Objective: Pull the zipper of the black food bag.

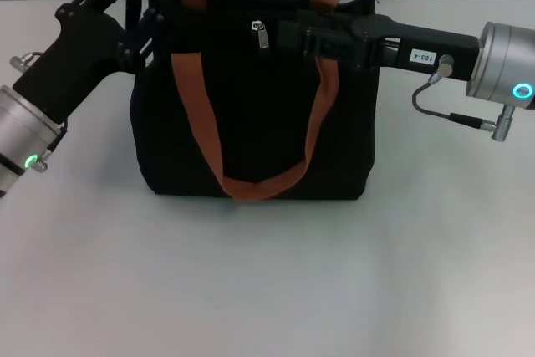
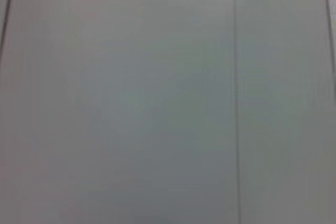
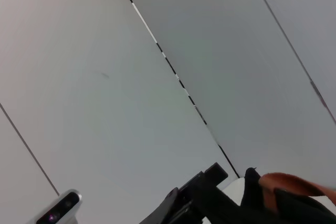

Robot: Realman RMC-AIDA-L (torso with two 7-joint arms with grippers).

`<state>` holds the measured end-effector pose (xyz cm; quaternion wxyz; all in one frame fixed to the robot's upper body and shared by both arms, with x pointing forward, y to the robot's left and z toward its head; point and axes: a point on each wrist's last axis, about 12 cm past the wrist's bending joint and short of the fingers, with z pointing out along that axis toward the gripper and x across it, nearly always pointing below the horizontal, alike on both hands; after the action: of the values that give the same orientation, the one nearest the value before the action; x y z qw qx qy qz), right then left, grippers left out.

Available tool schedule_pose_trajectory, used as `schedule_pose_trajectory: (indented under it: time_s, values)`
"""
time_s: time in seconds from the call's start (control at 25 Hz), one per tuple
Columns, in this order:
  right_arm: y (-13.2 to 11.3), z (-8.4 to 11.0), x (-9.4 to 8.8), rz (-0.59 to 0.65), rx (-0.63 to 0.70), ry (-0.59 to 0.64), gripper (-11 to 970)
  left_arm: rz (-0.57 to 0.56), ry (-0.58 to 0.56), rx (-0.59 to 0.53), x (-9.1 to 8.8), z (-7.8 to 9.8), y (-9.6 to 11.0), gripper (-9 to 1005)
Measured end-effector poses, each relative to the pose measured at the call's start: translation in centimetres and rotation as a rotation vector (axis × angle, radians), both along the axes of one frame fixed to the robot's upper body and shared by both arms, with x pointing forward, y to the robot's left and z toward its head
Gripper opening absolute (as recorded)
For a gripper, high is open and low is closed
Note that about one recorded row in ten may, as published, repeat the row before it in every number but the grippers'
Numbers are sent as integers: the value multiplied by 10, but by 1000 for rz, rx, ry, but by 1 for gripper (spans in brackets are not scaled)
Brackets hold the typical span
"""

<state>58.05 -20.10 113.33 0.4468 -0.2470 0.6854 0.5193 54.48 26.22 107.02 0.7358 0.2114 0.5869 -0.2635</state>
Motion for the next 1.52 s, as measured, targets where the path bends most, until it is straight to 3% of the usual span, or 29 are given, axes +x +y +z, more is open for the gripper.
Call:
schedule_pose_trajectory:
  time_s: [0.24,0.32,0.76,1.0,1.2,1.52]
  values:
    - [1,-2,0,0,2,13,651,-8,-20,19,-3,0,2,564]
    - [1,-2,0,-1,6,15,651,-28,-64,110,-5,4,12,561]
    - [2,-4,1,-3,11,27,652,-57,-100,265,-3,6,16,558]
    - [1,-5,1,-8,13,31,651,-62,-172,322,-7,12,20,558]
    - [0,-5,2,-14,17,33,651,-88,-126,269,3,25,21,558]
    - [-1,-7,1,-18,18,40,652,-127,-73,350,11,24,11,558]
